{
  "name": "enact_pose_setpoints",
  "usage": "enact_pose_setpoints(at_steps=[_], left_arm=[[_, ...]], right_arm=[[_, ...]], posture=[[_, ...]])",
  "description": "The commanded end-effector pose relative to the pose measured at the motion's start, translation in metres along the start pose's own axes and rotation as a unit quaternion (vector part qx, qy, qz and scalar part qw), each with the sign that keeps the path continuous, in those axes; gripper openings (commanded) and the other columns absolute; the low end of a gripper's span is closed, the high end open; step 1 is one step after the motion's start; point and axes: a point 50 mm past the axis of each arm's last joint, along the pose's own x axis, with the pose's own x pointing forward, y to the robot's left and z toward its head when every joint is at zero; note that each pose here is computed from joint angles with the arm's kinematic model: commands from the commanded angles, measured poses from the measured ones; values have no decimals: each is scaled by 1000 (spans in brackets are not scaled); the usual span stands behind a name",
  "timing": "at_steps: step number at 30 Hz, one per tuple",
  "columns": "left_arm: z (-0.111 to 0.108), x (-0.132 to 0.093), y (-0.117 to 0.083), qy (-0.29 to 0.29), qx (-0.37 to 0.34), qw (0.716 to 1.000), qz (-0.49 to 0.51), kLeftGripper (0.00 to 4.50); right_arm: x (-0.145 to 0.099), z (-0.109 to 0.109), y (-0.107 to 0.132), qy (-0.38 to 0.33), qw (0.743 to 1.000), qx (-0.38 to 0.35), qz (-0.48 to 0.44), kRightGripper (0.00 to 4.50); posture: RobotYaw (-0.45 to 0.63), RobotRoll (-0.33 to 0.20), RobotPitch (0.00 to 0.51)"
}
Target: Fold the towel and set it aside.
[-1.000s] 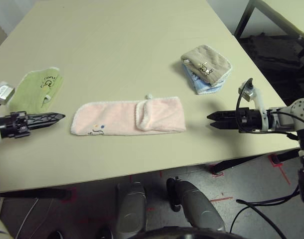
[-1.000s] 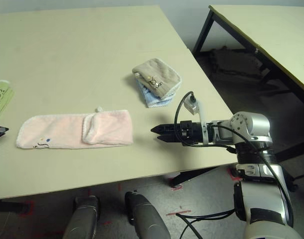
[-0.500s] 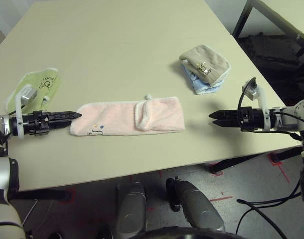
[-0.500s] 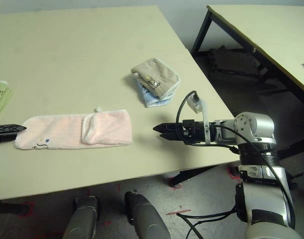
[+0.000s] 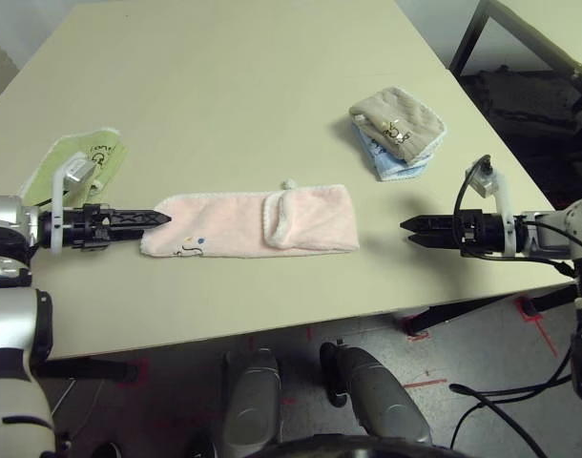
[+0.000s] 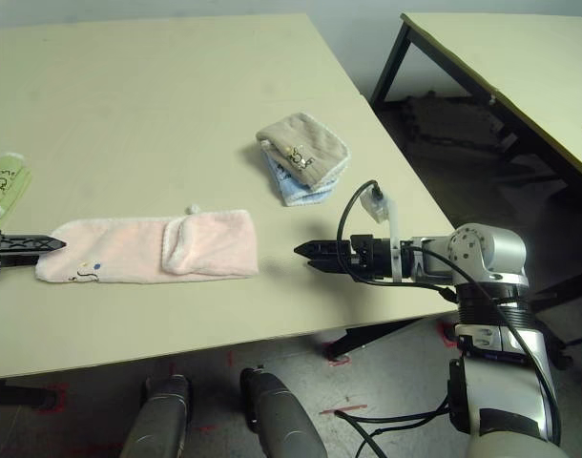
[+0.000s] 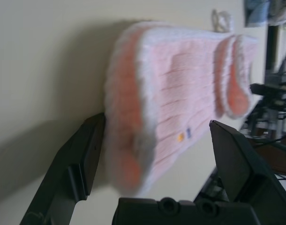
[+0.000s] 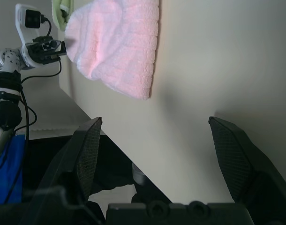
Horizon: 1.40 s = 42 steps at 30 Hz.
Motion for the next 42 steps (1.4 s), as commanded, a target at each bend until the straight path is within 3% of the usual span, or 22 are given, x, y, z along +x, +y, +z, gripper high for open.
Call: enact_pose_setpoints(at_steps=[1,11,21,26,33,38,42], left_arm=[[-2,10,-1,14,-14,1000,-15,3622],[-8,10,-5,17,-33,998,-48,62],[-15,-31,-2,-2,-29,1000,-5,20],[-25,-68,0,-9,-30,998,50,20],[-41,-103,2,25,-15,992,119,20],[-31,-90,-18,16,12,999,45,20],[-15,-62,-70,33,43,993,-107,20]], right_arm=[[-2,-2,0,-3,1000,-2,-3,4500],[-3,-1,1,-4,1000,-5,-5,4500],[-2,1,-1,-5,1000,-8,-11,4500],[0,2,-2,-3,1000,-10,-12,4500],[1,3,-4,-1,1000,-11,-13,4500],[1,2,-5,2,1000,-10,-14,4500],[2,2,-4,3,1000,-11,-14,4500]], posture=[[-119,0,206],[-124,0,208],[-111,0,203],[-96,0,205],[-90,0,206],[-87,0,208],[-83,0,207]])
